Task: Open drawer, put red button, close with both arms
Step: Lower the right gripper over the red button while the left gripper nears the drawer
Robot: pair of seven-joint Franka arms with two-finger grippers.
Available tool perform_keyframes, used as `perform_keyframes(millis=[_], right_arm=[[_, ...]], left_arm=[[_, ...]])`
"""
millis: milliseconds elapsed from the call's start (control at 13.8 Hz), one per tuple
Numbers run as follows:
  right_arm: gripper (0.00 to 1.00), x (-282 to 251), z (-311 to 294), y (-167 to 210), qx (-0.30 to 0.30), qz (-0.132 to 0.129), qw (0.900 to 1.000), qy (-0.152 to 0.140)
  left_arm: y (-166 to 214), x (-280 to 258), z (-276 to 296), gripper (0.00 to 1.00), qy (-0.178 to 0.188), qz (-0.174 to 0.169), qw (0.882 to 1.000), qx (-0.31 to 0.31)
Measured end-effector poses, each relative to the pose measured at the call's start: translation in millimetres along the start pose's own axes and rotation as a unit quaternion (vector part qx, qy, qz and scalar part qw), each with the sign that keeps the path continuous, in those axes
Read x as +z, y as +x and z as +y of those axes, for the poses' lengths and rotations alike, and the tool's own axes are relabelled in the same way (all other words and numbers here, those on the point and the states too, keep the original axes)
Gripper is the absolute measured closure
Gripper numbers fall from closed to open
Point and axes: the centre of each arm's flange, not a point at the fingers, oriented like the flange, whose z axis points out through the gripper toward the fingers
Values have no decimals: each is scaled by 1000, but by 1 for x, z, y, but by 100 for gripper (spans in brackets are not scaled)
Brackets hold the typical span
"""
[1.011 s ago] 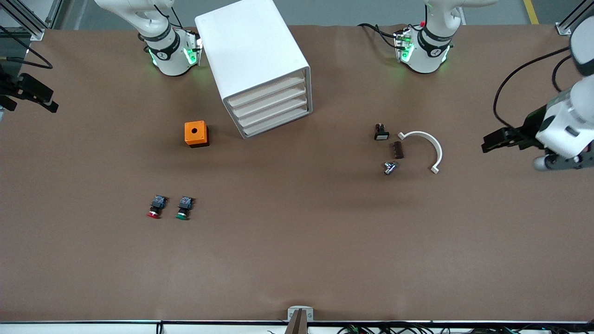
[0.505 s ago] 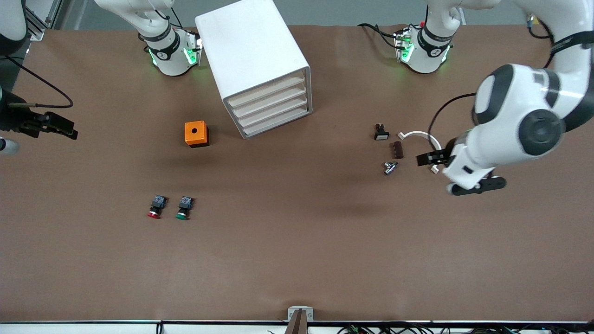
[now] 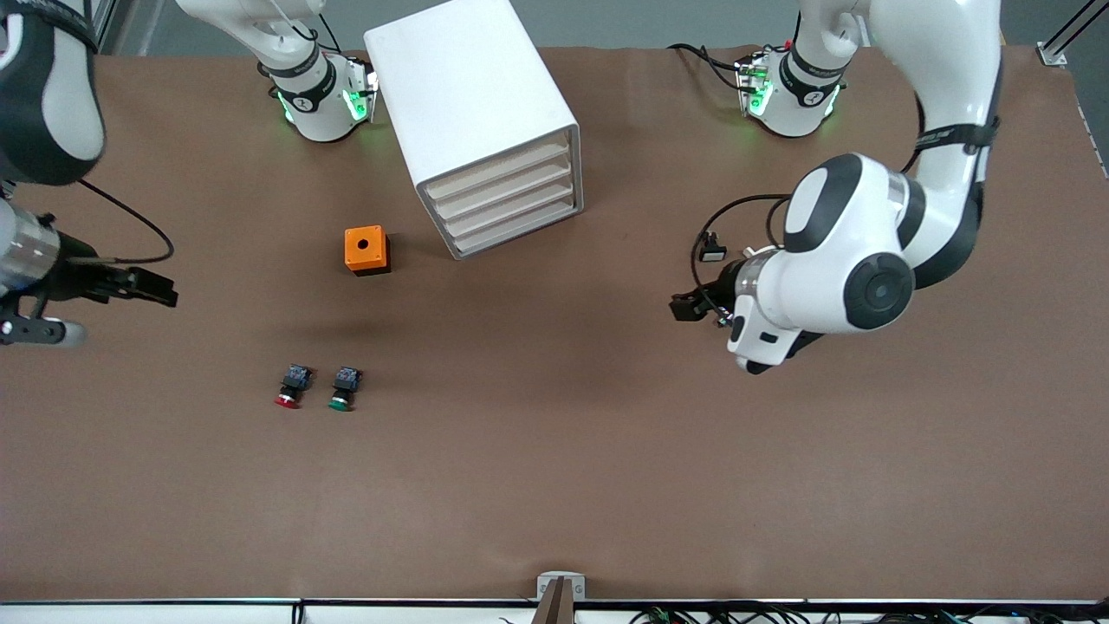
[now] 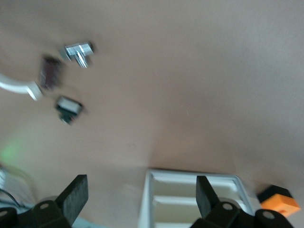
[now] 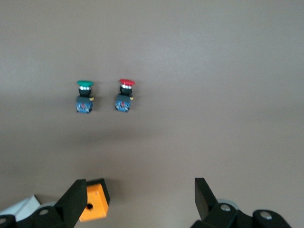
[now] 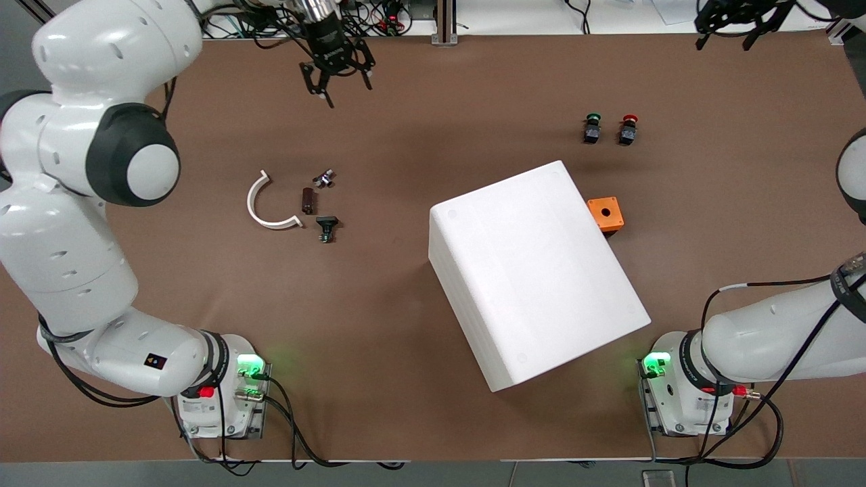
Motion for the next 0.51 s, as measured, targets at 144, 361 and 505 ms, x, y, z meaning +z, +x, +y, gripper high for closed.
perform_keyframes(millis=[144, 361, 505], right_arm=[[0, 39, -18, 16, 12, 5, 1000, -2], [0, 102, -39, 34, 26, 27, 999, -2], [0, 140, -46, 42, 34, 27, 999, 1]], left_arm=[[-6, 32, 18, 0, -7, -55, 997, -62], [-12, 71, 38, 0, 6, -109, 978, -179], [-16, 89, 46, 0, 17, -134, 966, -220]])
